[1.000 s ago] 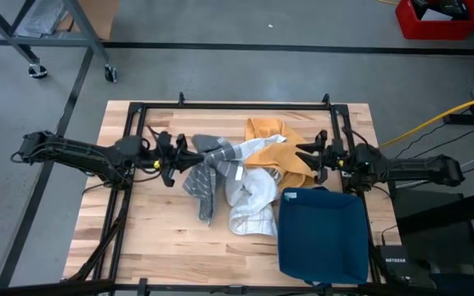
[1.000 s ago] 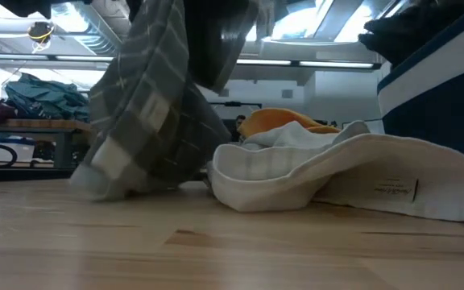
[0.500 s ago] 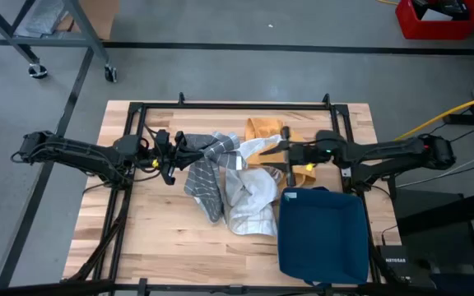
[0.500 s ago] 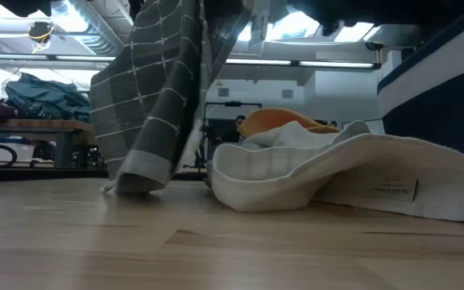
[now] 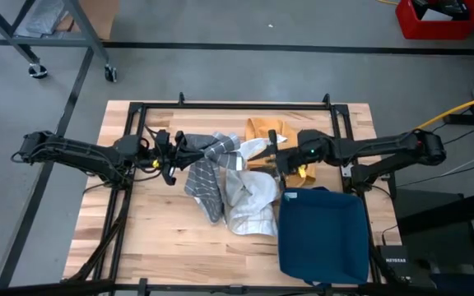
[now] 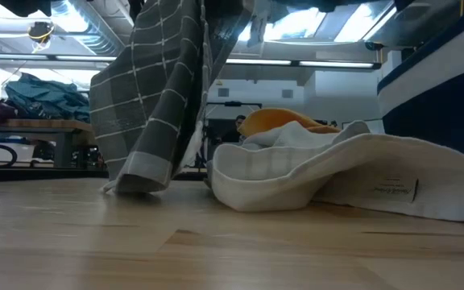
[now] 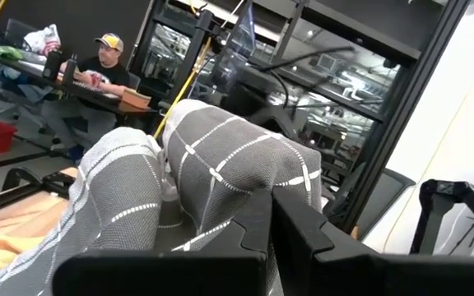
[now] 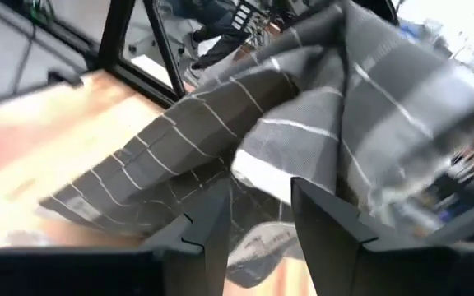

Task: Fold towel
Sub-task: Fold the gray towel

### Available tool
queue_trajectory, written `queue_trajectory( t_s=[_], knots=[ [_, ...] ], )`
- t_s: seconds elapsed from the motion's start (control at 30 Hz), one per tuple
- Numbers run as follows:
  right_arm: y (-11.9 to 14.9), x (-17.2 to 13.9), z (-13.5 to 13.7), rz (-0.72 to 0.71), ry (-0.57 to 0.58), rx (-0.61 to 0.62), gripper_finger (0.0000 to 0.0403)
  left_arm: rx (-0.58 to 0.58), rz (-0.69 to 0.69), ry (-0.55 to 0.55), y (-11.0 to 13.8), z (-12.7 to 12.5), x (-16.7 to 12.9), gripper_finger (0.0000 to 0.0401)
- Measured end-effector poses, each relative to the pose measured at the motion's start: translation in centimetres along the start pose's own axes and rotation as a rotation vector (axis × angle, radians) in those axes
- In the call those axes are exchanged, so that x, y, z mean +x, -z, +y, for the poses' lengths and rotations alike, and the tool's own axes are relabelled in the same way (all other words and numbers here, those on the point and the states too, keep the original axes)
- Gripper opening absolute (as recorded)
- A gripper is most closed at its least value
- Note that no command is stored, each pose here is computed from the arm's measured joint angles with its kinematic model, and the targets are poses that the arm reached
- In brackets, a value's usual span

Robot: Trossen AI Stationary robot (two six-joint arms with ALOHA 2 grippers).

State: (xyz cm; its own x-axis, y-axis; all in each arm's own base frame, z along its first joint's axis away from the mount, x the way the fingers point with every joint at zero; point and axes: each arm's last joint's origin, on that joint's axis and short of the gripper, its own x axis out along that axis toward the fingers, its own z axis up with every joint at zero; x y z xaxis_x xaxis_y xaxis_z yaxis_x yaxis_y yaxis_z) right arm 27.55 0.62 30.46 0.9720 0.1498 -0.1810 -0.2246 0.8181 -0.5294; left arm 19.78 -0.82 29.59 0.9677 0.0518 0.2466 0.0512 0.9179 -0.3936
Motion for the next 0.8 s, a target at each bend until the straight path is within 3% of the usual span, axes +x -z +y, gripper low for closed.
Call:
queue_trajectory(
  t_s=[0.3, 0.47, 0.57, 0.8],
  knots=[
    [-0.9, 1.1, 2.4, 0.144, 0.135, -0.321, 0.0133, -0.028, -0.013, -0.005, -0.1, 0.0, 0.0, 0.0],
    [-0.4, 2.9, 3.2, 0.157, 0.162, -0.397, 0.0133, -0.058, -0.019, -0.003, -0.2, 0.0, 0.0, 0.0],
    [-0.2, 3.7, 3.1, 0.173, 0.241, -0.438, 0.0133, -0.061, -0.038, 0.005, -0.4, -0.1, 0.0, 0.0],
    [-0.4, 4.0, 2.8, 0.145, 0.298, -0.441, 0.0133, -0.06, -0.045, 0.009, -0.4, -0.1, 0.0, 0.0]
  ],
)
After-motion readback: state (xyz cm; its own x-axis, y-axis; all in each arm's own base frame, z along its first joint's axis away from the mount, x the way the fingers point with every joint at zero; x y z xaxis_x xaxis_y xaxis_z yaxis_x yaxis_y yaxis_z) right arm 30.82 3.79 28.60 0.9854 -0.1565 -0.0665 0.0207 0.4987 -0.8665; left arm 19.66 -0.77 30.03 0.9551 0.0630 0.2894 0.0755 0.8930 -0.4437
